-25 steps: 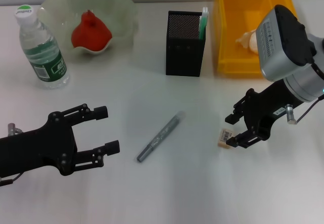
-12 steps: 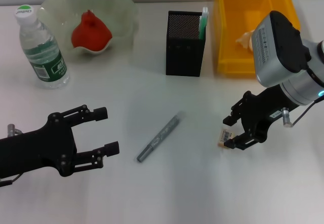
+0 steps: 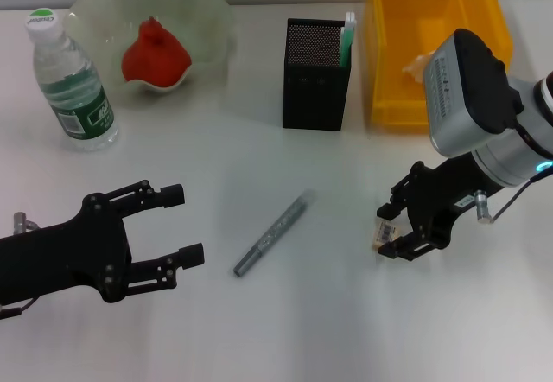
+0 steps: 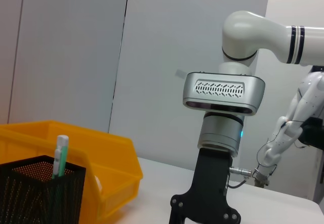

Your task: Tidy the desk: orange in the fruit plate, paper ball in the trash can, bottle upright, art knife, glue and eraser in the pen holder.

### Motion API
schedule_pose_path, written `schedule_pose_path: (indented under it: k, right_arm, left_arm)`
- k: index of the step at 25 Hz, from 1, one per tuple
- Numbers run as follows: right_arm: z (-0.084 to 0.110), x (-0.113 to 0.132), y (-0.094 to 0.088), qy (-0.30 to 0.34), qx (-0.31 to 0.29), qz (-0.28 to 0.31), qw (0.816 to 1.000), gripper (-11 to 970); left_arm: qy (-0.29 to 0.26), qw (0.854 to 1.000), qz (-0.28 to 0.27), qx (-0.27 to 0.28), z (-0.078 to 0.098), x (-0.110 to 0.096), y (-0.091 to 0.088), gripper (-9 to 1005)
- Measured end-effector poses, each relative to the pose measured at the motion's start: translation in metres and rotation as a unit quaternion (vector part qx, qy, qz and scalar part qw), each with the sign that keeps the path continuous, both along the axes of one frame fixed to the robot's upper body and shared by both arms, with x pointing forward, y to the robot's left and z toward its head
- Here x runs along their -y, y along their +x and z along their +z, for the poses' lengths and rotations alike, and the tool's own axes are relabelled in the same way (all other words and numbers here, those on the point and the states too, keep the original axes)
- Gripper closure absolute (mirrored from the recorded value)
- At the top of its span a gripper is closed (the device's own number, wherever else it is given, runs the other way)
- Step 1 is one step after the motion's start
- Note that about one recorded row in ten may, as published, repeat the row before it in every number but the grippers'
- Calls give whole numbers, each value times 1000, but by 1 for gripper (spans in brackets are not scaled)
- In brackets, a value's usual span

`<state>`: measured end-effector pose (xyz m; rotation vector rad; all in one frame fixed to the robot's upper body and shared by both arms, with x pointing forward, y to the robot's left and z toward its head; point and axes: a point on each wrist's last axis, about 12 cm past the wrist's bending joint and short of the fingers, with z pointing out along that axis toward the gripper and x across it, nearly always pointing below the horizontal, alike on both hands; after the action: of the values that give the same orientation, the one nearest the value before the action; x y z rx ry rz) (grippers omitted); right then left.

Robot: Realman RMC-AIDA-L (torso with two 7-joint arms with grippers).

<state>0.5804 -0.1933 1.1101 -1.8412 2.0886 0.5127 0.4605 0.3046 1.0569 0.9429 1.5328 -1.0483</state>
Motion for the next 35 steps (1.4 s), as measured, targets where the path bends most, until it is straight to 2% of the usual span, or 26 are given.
schedule_pose_path:
  k: [8,14,17,22,23,25,28,29,32,33,34,35]
  right_arm:
    - [-5,-1,-1,-6,7,0,1000,431]
    - [-2,-2,0,5,8,-2,1000,537]
    - [4,-3,-1,24,9,-3,1000,538]
    - [20,10,-1,108,27,-18,994,541]
    - [23,16,-2,149,39,-23,988,541]
    - [24,21,-4,172,47,-26,984,543]
    - [15,31,-14,254,74,-27,964,545]
    - [15,31,-14,254,74,-27,964,546]
    - [5,32,-22,317,93,-25,944,548]
    - [-1,33,-27,357,109,-28,927,548]
    - [-1,33,-27,357,109,-28,927,548]
    - [-6,34,-31,387,128,-33,913,549]
  left_arm:
    - [1,1000,-1,0,0,0,0,225]
    - [1,1000,-1,0,0,-1,0,227]
    - [1,1000,-1,0,0,-1,0,229]
    - [1,1000,0,0,0,-2,0,231]
    - [1,1000,1,0,0,-2,0,231]
    - [1,1000,1,0,0,-2,0,232]
    - [0,1000,2,0,2,-2,2,233]
    - [0,1000,2,0,2,-2,2,234]
    - [0,1000,1,0,3,-2,3,235]
    - [0,1000,1,0,3,-2,4,236]
    - [0,1000,1,0,3,-2,4,236]
    - [0,1000,1,0,3,-2,4,236]
